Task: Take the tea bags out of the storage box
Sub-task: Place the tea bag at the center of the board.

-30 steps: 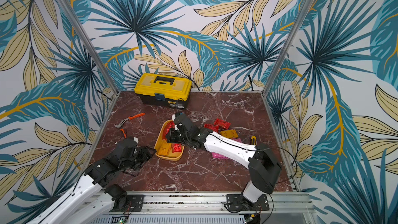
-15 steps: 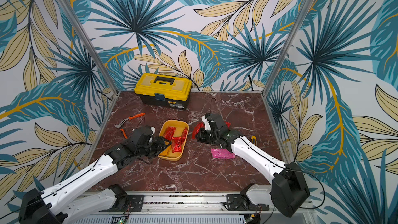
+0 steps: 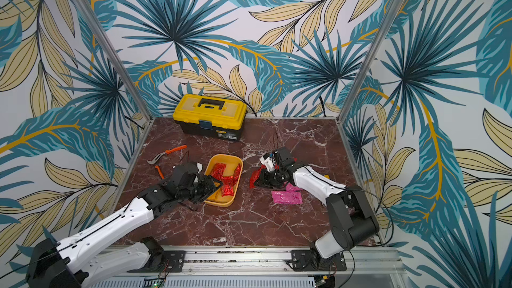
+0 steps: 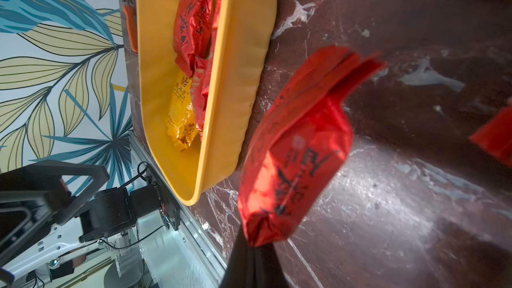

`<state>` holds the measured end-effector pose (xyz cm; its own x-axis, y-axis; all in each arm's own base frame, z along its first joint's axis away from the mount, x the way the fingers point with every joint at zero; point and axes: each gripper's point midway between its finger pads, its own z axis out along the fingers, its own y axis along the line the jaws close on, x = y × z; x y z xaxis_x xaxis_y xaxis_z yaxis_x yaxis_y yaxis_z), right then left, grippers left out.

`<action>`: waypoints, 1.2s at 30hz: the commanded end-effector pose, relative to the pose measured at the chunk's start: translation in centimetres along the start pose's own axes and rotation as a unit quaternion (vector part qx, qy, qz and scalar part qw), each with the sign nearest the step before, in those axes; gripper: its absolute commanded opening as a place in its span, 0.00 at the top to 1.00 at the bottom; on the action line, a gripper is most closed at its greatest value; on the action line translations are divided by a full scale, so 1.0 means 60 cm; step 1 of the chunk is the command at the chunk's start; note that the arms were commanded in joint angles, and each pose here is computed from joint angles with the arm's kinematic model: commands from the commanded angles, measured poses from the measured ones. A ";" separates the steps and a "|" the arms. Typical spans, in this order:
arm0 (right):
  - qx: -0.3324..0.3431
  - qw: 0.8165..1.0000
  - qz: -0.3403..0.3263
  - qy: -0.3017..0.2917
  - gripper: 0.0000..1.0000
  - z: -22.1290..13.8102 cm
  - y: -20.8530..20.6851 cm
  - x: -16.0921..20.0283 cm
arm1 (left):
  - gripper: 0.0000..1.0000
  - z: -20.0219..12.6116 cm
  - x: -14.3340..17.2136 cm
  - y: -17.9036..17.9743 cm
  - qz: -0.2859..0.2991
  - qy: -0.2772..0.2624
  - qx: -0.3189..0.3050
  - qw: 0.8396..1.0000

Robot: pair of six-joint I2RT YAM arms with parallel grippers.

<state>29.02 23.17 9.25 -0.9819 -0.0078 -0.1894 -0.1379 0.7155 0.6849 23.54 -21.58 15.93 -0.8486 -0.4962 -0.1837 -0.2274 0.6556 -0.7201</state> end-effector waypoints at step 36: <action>0.167 0.981 -0.034 -0.095 0.53 -0.119 -0.030 -0.032 | 0.50 -0.003 -0.018 -0.006 0.115 0.007 -0.097 0.989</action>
<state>30.63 18.13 12.05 -0.9332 0.0359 -0.3575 -0.1370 0.8842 0.4465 24.09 -21.11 15.86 -0.8891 -0.3661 -0.2748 -0.1600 0.8110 -0.5627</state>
